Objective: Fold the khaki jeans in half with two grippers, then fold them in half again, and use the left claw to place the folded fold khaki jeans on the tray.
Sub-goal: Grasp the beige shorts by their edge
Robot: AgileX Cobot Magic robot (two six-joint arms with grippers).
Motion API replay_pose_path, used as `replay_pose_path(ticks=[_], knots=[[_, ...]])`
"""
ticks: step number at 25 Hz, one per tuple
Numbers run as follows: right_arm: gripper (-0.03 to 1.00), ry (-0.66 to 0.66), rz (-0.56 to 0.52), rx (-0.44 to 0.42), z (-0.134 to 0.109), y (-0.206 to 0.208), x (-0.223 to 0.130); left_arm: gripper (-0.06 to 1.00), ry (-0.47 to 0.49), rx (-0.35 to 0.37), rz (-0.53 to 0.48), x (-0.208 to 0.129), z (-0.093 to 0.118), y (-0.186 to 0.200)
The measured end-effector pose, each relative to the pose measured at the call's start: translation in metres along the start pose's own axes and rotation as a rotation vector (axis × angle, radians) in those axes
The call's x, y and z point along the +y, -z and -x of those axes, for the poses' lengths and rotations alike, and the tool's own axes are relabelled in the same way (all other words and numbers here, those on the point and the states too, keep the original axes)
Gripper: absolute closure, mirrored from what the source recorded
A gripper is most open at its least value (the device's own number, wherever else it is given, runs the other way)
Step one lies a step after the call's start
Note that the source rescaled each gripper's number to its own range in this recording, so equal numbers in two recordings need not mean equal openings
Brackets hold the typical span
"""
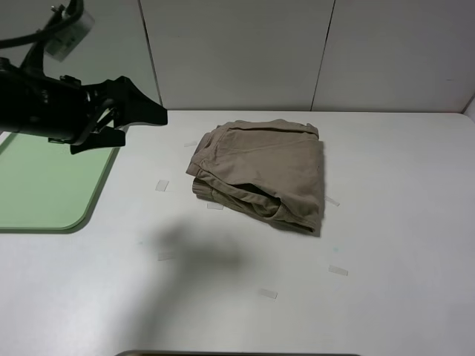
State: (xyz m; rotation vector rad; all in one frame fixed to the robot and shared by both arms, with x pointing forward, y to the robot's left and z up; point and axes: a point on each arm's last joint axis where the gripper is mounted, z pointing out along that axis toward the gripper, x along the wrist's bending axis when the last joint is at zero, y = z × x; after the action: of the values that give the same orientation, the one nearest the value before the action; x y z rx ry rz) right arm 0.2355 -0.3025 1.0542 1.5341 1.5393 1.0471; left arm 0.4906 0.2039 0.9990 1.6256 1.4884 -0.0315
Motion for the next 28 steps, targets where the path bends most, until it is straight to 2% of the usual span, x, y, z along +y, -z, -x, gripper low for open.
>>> replay_pose_path(ticks=[6,14,20,24,28], knots=[[-0.03,0.000,0.000,0.000,0.000,0.000,0.000,0.00,0.083,-0.034,-0.064,0.017,-0.023,-0.039],[-0.03,0.000,0.000,0.000,0.000,0.000,0.000,0.00,0.144,-0.012,-0.104,0.032,-0.055,-0.078],[-0.03,-0.001,0.000,0.000,0.000,0.000,0.000,0.00,0.188,-0.016,-0.159,0.031,-0.076,-0.110],[-0.03,-0.002,0.000,0.000,0.000,0.000,0.000,0.00,0.200,-0.017,-0.185,0.030,-0.085,-0.129],[-0.03,-0.002,0.000,0.000,0.000,0.000,0.000,0.00,0.187,-0.031,-0.200,0.031,-0.083,-0.148]])
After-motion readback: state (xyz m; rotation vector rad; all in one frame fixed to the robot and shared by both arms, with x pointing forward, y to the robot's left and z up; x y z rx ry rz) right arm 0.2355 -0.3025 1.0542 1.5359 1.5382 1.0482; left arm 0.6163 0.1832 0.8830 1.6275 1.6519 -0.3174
